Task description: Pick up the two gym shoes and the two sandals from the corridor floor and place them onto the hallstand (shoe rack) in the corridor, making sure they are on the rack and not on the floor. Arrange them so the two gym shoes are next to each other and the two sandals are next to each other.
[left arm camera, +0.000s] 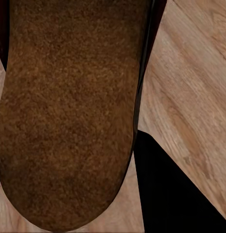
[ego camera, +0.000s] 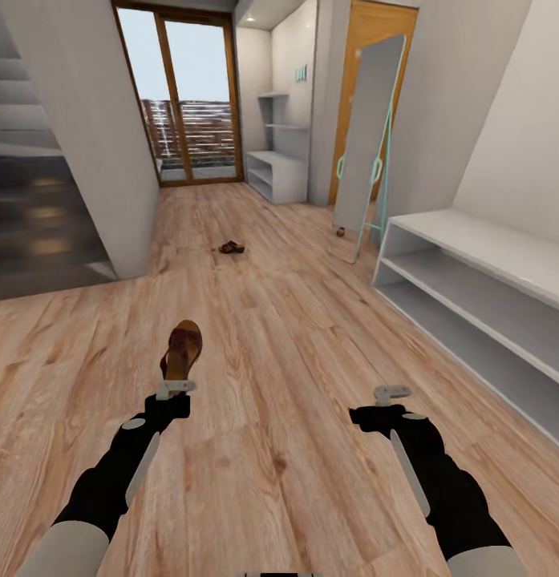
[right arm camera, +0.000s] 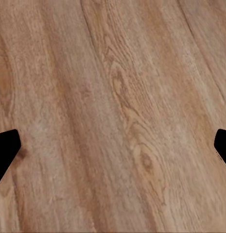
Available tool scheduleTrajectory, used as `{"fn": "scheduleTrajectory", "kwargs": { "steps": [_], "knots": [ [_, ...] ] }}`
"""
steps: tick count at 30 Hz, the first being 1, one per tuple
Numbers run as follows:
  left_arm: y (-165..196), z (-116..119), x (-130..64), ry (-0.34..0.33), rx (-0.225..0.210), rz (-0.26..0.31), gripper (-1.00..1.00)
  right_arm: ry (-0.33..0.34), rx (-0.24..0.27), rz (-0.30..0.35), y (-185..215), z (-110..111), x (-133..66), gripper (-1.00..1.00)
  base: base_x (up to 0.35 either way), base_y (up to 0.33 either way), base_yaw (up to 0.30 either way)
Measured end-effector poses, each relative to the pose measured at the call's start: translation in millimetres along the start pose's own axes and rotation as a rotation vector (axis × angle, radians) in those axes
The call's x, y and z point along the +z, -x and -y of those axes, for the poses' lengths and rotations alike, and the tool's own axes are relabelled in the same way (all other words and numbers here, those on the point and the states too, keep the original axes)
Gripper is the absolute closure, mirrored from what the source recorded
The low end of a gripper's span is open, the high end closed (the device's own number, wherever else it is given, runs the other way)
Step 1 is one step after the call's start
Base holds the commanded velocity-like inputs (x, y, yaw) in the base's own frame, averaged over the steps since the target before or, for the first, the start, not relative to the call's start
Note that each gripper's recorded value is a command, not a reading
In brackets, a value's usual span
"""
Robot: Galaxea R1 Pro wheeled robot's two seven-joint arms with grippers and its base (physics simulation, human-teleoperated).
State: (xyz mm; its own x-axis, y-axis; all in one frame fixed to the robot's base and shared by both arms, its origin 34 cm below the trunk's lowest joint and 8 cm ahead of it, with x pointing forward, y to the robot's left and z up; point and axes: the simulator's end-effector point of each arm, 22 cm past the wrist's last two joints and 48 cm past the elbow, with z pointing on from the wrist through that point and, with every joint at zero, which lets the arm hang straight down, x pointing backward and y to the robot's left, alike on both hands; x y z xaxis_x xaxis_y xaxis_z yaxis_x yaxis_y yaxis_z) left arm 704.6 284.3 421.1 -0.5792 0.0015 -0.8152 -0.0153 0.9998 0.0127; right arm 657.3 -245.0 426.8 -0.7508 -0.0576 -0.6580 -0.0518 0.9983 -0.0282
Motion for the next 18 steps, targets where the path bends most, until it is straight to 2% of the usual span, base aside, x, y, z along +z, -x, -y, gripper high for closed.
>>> {"fn": "scheduleTrajectory", "kwargs": {
  "steps": [18],
  "knots": [
    [0.2, 0.5, -0.1, -0.001, -0.001, 0.0, 1.0, 0.0, 0.0, 0.0, 0.1, -0.1, 0.0, -1.0, 0.303, -0.202, 0.298]
  ]
}}
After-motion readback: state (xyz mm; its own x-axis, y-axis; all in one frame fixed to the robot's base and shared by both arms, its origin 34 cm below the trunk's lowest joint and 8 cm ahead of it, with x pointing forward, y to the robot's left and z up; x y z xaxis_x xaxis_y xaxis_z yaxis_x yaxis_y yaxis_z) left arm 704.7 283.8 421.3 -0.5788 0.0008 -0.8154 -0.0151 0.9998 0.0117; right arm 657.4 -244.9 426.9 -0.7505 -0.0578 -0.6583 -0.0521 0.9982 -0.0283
